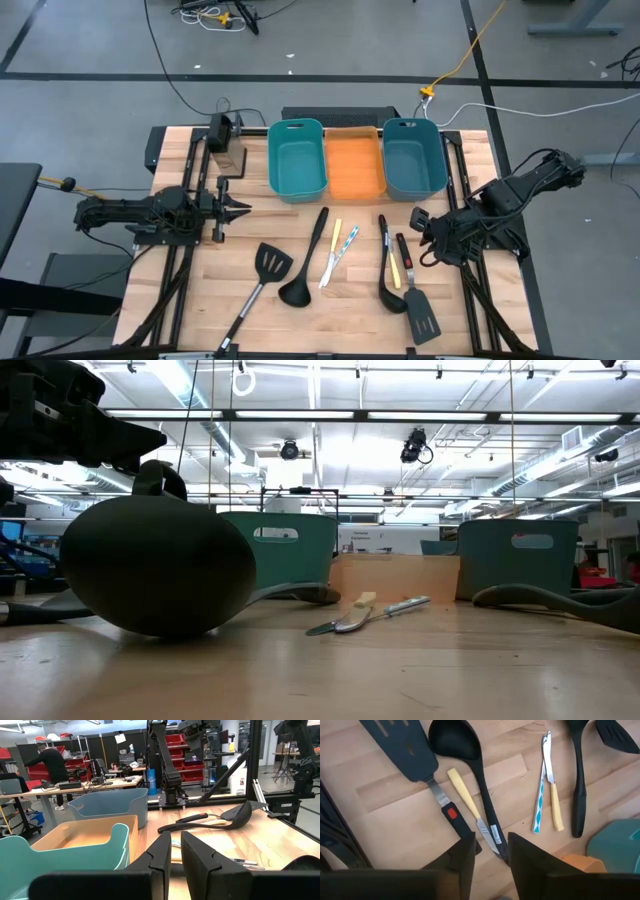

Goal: Pick & Place Kitchen Items
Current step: Put the right black spatula into the green bin

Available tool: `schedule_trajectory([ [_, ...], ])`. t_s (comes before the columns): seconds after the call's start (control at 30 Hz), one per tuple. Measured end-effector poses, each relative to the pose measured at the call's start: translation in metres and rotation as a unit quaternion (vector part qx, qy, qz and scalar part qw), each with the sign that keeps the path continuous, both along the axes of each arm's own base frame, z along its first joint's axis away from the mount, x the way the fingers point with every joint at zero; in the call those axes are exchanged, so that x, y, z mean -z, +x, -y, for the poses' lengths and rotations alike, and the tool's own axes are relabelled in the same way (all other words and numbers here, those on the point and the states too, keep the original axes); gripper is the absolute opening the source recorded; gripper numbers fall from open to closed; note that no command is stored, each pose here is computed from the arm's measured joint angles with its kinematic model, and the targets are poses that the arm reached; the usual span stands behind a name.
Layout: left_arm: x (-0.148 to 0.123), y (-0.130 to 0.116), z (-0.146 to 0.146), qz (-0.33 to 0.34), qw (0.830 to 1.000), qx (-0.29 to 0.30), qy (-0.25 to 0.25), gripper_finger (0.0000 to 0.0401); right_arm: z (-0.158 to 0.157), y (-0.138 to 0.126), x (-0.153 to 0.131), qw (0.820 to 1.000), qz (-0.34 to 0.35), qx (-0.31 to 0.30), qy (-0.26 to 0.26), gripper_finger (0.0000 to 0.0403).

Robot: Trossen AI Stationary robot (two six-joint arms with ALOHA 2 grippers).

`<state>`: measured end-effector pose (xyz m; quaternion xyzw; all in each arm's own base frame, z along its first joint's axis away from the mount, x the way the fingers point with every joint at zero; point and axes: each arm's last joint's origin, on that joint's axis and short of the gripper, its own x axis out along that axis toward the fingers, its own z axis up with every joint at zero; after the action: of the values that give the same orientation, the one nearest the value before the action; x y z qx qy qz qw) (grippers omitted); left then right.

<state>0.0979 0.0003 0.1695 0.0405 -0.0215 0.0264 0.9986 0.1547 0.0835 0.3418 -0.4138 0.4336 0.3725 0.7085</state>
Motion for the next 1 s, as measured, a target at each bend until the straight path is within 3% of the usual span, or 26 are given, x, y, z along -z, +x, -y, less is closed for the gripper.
schedule_trajectory([
  [0.4,0.000,0.000,0.000,0.000,1.000,0.000,0.000,0.0049,0.000,0.000,0.005,1.000,-0.005,-0.003,-0.005,0.0202],
  [1.0,0.000,0.000,0.000,0.000,1.000,0.000,0.000,0.0049,-0.008,-0.001,0.049,0.997,-0.042,-0.054,-0.037,0.0236],
])
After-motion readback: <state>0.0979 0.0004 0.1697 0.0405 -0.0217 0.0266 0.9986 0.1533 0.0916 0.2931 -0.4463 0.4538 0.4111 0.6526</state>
